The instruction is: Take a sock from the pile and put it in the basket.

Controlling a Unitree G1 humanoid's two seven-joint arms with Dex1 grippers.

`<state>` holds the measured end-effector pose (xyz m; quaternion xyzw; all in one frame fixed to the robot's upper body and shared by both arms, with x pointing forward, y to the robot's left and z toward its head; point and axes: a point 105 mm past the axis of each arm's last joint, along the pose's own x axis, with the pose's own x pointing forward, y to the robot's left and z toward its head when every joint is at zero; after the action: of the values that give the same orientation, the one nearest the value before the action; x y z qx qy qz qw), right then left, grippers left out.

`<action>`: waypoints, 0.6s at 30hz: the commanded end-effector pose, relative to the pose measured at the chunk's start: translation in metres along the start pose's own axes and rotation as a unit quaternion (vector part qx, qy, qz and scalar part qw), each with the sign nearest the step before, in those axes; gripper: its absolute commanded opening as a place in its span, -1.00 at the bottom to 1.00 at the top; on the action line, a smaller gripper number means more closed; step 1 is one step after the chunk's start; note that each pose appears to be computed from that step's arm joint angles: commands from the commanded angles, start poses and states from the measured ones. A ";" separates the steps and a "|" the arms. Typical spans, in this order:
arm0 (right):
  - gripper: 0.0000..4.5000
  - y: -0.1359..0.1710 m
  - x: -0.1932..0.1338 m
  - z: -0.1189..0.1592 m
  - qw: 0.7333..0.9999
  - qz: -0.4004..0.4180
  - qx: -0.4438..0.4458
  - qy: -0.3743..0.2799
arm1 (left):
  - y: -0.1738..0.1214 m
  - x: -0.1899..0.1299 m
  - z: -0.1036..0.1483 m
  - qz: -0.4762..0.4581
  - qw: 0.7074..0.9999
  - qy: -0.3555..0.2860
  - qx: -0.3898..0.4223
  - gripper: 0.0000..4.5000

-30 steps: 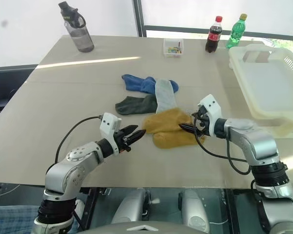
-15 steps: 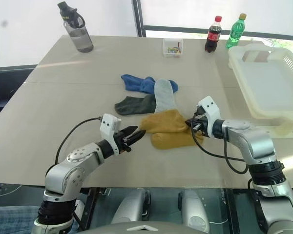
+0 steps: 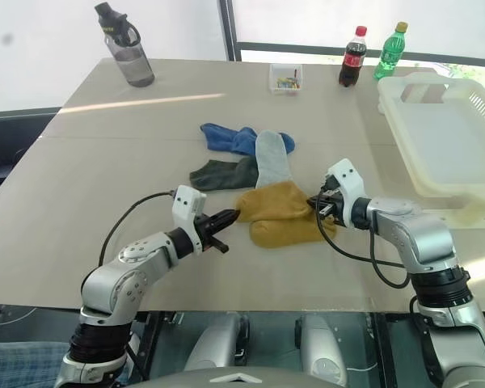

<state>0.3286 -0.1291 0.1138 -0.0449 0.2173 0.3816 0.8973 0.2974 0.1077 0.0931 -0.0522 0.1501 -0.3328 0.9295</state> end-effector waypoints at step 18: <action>-1.00 0.017 -0.039 0.040 0.998 0.012 -0.044 -0.046 | -0.051 -0.021 0.039 -0.115 0.991 -0.064 0.003 -0.99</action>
<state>0.3115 -0.1317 0.1518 -0.0550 0.1837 0.3983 0.8970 0.2731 0.0871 0.1348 -0.0884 0.0983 -0.4155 0.9000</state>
